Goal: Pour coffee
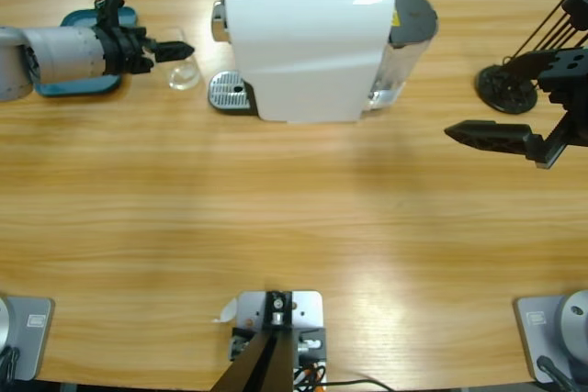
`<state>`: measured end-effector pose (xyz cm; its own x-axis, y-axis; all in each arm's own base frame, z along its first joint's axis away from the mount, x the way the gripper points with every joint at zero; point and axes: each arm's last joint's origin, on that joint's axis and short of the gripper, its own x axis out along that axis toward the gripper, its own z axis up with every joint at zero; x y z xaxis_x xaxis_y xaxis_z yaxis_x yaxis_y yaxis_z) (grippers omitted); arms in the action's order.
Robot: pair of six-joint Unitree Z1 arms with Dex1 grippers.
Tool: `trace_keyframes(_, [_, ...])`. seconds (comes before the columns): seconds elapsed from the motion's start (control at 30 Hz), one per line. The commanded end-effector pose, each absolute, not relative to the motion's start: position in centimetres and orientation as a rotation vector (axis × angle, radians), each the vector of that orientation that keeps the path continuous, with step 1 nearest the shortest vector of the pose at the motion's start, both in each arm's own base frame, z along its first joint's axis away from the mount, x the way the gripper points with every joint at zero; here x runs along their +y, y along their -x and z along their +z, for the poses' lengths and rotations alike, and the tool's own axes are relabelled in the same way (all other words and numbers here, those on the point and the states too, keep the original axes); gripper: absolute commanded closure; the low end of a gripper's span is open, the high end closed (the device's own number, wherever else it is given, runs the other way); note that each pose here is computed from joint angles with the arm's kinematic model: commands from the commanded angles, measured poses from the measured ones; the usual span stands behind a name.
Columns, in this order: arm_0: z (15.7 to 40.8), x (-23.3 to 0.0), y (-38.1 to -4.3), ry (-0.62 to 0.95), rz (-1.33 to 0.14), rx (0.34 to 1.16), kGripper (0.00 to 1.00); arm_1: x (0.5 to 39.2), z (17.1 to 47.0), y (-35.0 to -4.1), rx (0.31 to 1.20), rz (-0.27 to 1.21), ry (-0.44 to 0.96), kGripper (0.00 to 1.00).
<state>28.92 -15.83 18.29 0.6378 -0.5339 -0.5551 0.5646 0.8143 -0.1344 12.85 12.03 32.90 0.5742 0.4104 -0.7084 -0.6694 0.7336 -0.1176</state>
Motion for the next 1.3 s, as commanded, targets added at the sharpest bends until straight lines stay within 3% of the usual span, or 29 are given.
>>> trace_keyframes(0.03, [24.7,-17.2,-23.2,-0.234,-0.794,0.51,0.658,11.1,33.0,-12.2,0.689,0.653,0.388,0.013])
trace_keyframes(0.17, [25.2,-17.6,-22.7,-0.297,-0.786,0.501,0.651,10.8,32.9,-11.9,0.689,0.651,0.388,0.018])
trace_keyframes(0.37, [22.9,-19.0,-23.8,-0.303,-0.804,0.541,0.635,9.6,33.0,-10.8,0.693,0.645,0.392,0.018])
trace_keyframes(0.8, [19.0,-22.1,-25.9,-0.245,-0.83,0.547,0.635,7.3,33.5,-9.0,0.692,0.621,0.407,0.018])
trace_keyframes(1.2, [18.7,-23.5,-26.5,-0.212,-0.866,0.535,0.627,6.8,33.5,-8.8,0.7,0.607,0.418,0.023])
trace_keyframes(1.23, [18.7,-23.6,-26.4,-0.212,-0.869,0.534,0.611,6.8,33.5,-8.8,0.7,0.607,0.418,0.023])
trace_keyframes(1.3, [18.8,-23.6,-26.2,-0.208,-0.869,0.537,0.444,6.8,33.5,-8.8,0.699,0.607,0.417,0.023])
